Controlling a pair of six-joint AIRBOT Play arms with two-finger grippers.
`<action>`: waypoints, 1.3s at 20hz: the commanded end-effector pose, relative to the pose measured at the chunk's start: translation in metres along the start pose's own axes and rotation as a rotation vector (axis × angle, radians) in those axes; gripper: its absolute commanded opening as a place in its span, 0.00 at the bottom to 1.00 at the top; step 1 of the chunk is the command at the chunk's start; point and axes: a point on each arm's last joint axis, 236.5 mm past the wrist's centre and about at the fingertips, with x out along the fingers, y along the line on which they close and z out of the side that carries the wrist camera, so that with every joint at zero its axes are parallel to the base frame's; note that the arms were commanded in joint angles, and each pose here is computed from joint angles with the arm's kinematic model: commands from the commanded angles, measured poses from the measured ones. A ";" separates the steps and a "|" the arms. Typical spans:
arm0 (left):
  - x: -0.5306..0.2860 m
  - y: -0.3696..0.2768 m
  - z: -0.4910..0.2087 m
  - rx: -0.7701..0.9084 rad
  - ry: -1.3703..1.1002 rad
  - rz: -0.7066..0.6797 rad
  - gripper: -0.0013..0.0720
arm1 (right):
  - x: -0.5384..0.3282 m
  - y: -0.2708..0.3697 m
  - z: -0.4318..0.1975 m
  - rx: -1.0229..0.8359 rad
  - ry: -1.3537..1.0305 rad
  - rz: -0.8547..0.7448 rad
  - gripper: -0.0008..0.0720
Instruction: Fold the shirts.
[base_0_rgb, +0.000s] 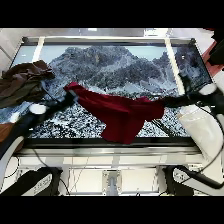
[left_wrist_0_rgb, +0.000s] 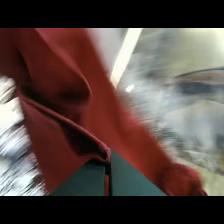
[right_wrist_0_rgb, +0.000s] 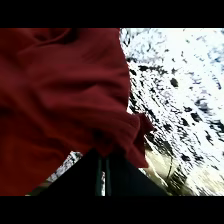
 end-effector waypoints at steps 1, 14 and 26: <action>-0.085 -0.083 0.046 0.346 -0.155 -0.131 0.03 | -0.108 0.044 0.002 -0.096 -0.128 -0.003 0.06; -0.372 -0.279 0.148 0.849 -0.776 -0.170 0.03 | -0.408 0.208 0.086 -0.369 -1.089 0.037 0.06; 0.047 0.002 0.218 0.538 -0.223 0.462 0.03 | 0.042 0.054 0.249 0.089 -0.501 0.118 0.07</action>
